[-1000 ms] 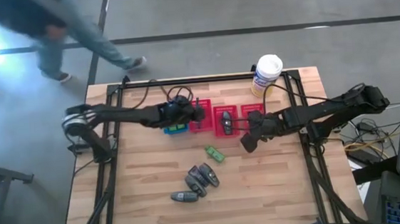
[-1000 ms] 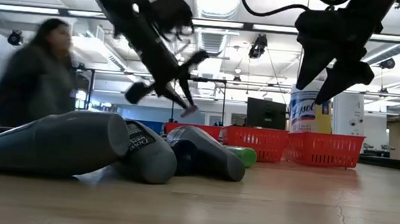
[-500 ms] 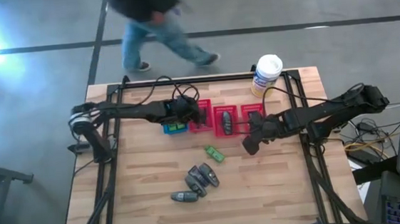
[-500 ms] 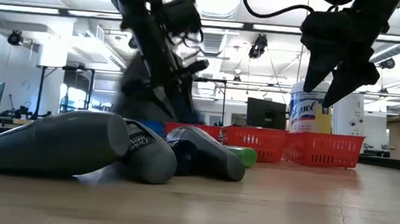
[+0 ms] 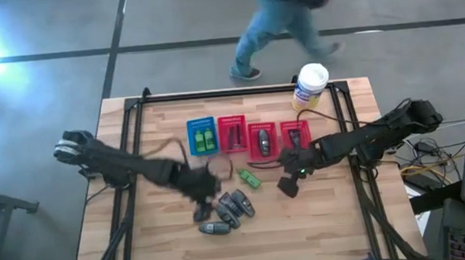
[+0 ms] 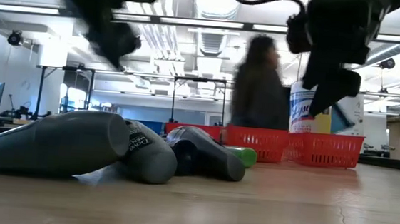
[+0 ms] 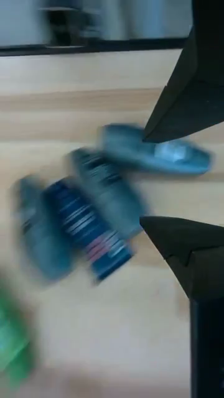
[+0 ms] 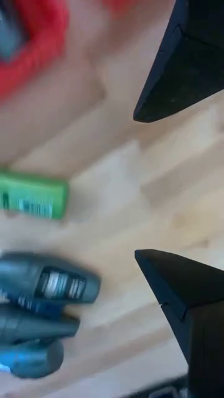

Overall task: Pick & Place Travel size toiletries
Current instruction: Put the black deodorant into the middle red bin

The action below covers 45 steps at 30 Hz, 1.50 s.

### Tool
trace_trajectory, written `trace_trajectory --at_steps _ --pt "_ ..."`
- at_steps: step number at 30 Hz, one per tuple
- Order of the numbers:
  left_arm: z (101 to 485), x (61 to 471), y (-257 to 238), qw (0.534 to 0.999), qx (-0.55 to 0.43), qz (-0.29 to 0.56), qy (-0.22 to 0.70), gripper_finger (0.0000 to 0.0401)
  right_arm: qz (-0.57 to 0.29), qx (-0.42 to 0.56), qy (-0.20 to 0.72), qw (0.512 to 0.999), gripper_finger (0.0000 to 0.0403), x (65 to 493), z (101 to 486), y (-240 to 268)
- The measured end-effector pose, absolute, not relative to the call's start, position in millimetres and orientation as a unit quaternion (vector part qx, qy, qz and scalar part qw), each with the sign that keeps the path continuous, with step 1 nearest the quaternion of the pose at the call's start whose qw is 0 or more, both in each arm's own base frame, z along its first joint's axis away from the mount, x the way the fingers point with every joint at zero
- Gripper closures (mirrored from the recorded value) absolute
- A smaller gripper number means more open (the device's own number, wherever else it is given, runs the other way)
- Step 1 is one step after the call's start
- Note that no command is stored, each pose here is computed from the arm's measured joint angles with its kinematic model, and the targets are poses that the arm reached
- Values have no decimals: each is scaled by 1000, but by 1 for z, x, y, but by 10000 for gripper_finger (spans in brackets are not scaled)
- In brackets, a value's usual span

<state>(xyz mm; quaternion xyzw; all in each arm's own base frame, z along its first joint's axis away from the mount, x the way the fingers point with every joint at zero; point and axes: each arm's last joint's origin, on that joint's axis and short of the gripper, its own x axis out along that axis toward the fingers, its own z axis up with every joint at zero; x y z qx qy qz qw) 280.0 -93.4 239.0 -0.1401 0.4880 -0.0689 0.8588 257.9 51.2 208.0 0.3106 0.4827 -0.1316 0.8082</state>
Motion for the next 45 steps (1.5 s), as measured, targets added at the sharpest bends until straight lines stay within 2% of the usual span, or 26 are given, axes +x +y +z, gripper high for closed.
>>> trace_trajectory --at_steps 4,7,12,17,23,33,37,45 --pt "223 259 -120 842 -104 -76 523 193 -151 328 499 788 49 277 192 58" --pt "212 246 -127 831 -118 -58 541 193 -168 331 501 782 53 293 188 62" --pt "201 236 -140 851 -118 -77 506 193 -175 318 521 772 60 316 193 69" --pt "194 231 -151 869 -63 -135 471 193 -187 287 551 761 54 328 206 79" --pt "189 231 -153 891 -20 -134 433 173 -215 273 565 748 39 336 215 85" --pt "179 241 -168 893 -46 -131 428 85 -207 223 595 744 37 325 210 89" --pt "183 246 -175 895 -46 -134 422 79 -187 194 603 751 37 319 210 93" --pt "194 251 -172 909 -59 -87 404 82 -168 165 597 767 37 291 222 94"
